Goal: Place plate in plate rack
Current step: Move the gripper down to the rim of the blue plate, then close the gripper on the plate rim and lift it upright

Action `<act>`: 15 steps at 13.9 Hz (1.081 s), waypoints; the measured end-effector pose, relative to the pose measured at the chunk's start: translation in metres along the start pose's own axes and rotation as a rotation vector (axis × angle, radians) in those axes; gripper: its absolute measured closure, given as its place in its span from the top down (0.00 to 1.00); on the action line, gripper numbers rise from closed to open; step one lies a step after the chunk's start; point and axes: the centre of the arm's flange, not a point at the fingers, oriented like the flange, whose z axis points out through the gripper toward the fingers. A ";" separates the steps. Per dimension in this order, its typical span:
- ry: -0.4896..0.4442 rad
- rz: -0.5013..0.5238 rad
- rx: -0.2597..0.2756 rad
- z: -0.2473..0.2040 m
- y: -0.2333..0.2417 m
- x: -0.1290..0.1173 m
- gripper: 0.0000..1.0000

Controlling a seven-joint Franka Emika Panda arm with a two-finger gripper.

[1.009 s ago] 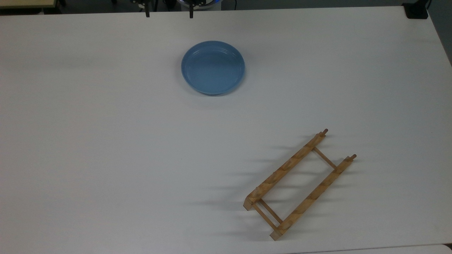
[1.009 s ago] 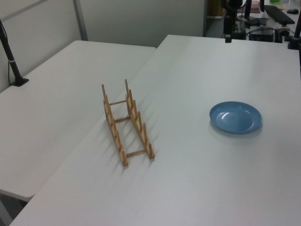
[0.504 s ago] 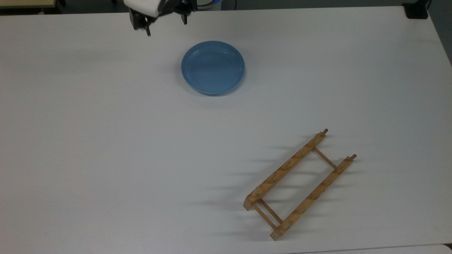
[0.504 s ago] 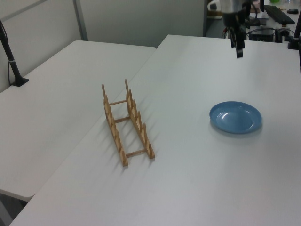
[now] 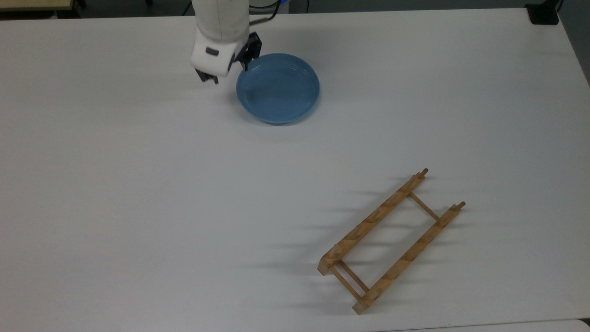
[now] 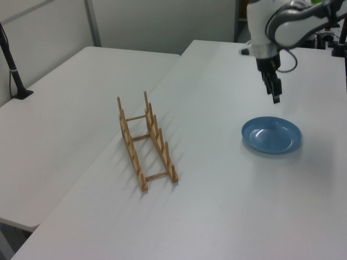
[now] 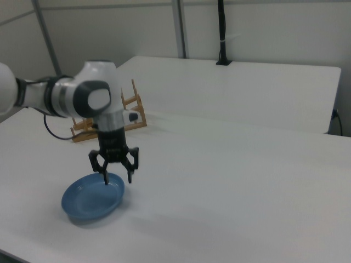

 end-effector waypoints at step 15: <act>-0.020 0.016 0.007 0.049 0.010 0.032 0.05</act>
